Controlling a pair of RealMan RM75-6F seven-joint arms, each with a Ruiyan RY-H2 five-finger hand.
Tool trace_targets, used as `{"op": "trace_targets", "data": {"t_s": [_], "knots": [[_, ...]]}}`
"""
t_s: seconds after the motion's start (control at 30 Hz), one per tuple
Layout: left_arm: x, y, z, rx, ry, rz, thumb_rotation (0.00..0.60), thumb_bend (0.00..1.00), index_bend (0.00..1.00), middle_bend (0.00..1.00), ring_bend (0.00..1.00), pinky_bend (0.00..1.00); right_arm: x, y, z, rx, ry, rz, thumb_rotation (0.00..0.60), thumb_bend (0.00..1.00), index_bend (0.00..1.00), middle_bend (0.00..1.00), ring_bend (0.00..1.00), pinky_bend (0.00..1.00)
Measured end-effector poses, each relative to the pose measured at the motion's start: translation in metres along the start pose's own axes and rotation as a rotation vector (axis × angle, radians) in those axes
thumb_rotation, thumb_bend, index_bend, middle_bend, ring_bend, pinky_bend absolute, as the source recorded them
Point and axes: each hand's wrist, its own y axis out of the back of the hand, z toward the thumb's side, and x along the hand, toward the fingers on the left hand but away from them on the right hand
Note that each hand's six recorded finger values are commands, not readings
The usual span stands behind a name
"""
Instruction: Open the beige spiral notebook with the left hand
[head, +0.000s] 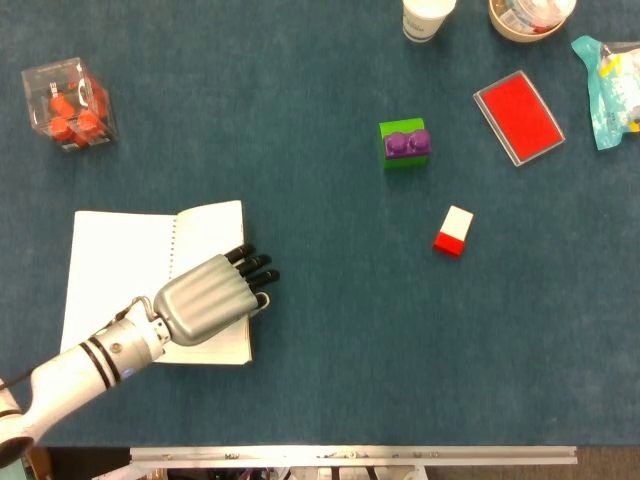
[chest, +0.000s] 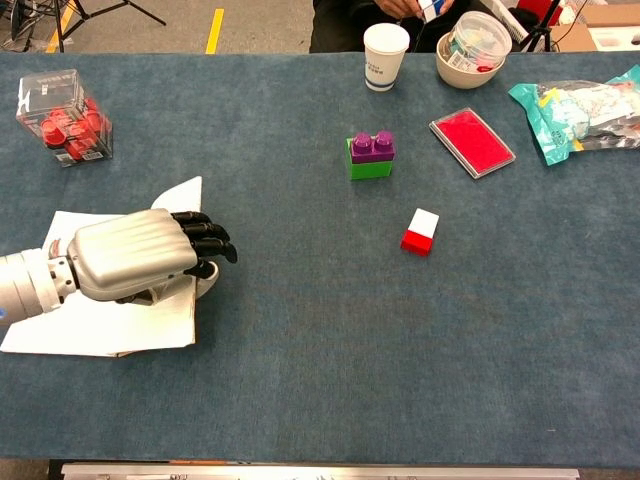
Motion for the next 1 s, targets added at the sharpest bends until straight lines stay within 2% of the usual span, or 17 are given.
{"op": "trace_targets", "data": {"t_s": [0.17, 0.27, 0.4, 0.6, 0.83, 1.0], "knots": [[0.009, -0.015, 0.004, -0.046, 0.023, -0.077, 0.6, 0.57, 0.11, 0.09, 0.08, 0.19, 0.001, 0.001, -0.003, -0.002, -0.005, -0.007, 0.6, 0.4, 0.31, 0.3, 0.21, 0.29], [0.013, -0.021, 0.006, -0.082, 0.042, -0.111, 0.6, 0.5, 0.02, 0.05, 0.05, 0.19, 0.002, 0.002, -0.005, 0.0, -0.008, -0.01, 0.6, 0.39, 0.31, 0.3, 0.21, 0.29], [0.015, -0.023, 0.009, -0.141, 0.063, -0.124, 0.6, 0.49, 0.0, 0.0, 0.01, 0.16, 0.002, 0.002, -0.006, -0.003, -0.013, -0.01, 0.6, 0.4, 0.31, 0.3, 0.21, 0.29], [0.011, -0.022, 0.009, -0.235, 0.076, -0.132, 0.6, 0.49, 0.0, 0.0, 0.0, 0.14, 0.0, 0.0, -0.006, -0.004, -0.008, -0.006, 0.6, 0.39, 0.31, 0.3, 0.21, 0.29], [0.007, -0.024, 0.012, -0.481, 0.076, -0.16, 0.6, 0.49, 0.0, 0.0, 0.0, 0.14, -0.001, 0.001, -0.005, -0.007, -0.002, -0.008, 0.6, 0.39, 0.31, 0.3, 0.21, 0.29], [0.009, -0.023, 0.017, -0.621, 0.06, -0.148, 0.6, 0.49, 0.0, 0.0, 0.0, 0.13, 0.0, 0.001, -0.006, -0.009, -0.006, -0.01, 0.6, 0.4, 0.31, 0.3, 0.21, 0.29]]}}
